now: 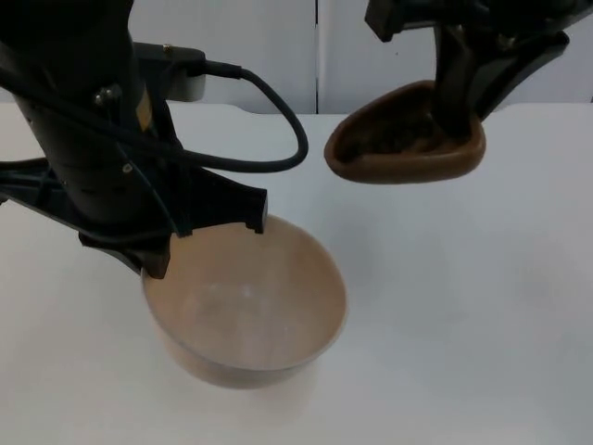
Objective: Pick up the bowl with the left hand and pour the coffee beans from the cup into the bowl with the right hand.
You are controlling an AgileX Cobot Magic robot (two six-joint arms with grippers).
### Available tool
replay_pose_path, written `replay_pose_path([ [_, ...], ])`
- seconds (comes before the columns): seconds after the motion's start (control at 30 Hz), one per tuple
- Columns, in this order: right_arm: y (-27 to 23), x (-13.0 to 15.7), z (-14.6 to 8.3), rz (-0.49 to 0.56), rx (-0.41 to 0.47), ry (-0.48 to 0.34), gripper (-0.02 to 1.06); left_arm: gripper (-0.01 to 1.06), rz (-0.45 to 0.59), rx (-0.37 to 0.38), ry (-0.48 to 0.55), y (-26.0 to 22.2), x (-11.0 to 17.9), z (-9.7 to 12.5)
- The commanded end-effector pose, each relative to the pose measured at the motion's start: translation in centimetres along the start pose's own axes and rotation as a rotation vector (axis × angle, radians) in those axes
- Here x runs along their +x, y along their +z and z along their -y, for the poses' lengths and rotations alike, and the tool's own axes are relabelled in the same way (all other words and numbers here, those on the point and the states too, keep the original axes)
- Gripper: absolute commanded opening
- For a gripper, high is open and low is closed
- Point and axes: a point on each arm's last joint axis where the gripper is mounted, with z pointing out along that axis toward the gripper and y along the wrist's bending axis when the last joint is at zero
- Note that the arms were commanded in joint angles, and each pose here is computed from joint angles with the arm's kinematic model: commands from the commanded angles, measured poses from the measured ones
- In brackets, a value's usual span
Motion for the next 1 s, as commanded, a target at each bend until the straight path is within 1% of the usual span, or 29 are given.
replay_pose_path([
  [0.0,-0.3,0.0,-0.4,0.023,0.042,-0.023,0.00,0.00,0.013,0.015,-0.003,-0.2,0.0,0.2],
  [0.03,-0.4,0.0,-0.5,0.037,0.084,-0.037,0.00,0.00,0.013,0.015,-0.003,-0.2,0.0,0.2],
  [0.07,-0.4,0.1,-0.8,0.045,0.101,-0.047,0.00,0.00,0.013,0.015,-0.003,-0.2,0.0,0.2],
  [0.17,-0.4,0.1,-1.2,0.048,0.106,-0.056,0.00,0.00,0.013,0.015,-0.003,-0.2,0.0,0.2],
  [0.2,-0.5,0.2,-1.2,0.051,0.111,-0.044,0.00,0.00,0.013,0.015,-0.003,-0.2,0.0,0.2],
  [0.27,-0.5,0.2,-1.4,0.054,0.115,-0.045,0.00,0.00,0.014,0.017,-0.003,-0.2,0.0,0.2],
  [0.4,-0.6,0.4,-2.4,0.072,0.144,-0.072,0.00,0.00,0.014,0.017,-0.003,-0.2,0.0,0.2],
  [0.47,-0.7,0.5,-2.7,0.089,0.175,-0.083,0.00,0.00,0.014,0.017,-0.003,-0.2,0.0,0.2],
  [0.5,-0.7,0.5,-2.7,0.089,0.175,-0.083,0.00,0.00,0.014,0.017,-0.003,-0.2,0.0,0.2],
  [0.6,-0.9,0.5,-3.2,0.121,0.225,-0.097,0.00,0.00,0.014,0.017,-0.003,-0.2,0.0,0.2],
  [0.67,-1.0,0.7,-3.7,0.138,0.244,-0.108,0.00,0.00,0.014,0.017,-0.003,-0.2,0.0,0.2],
  [0.9,-1.2,0.7,-4.2,0.168,0.278,-0.109,0.00,0.00,0.016,0.020,-0.004,-0.2,0.0,0.2],
  [0.97,-1.4,0.8,-4.7,0.196,0.309,-0.121,0.00,0.00,0.016,0.020,-0.004,-0.2,0.0,0.2],
])
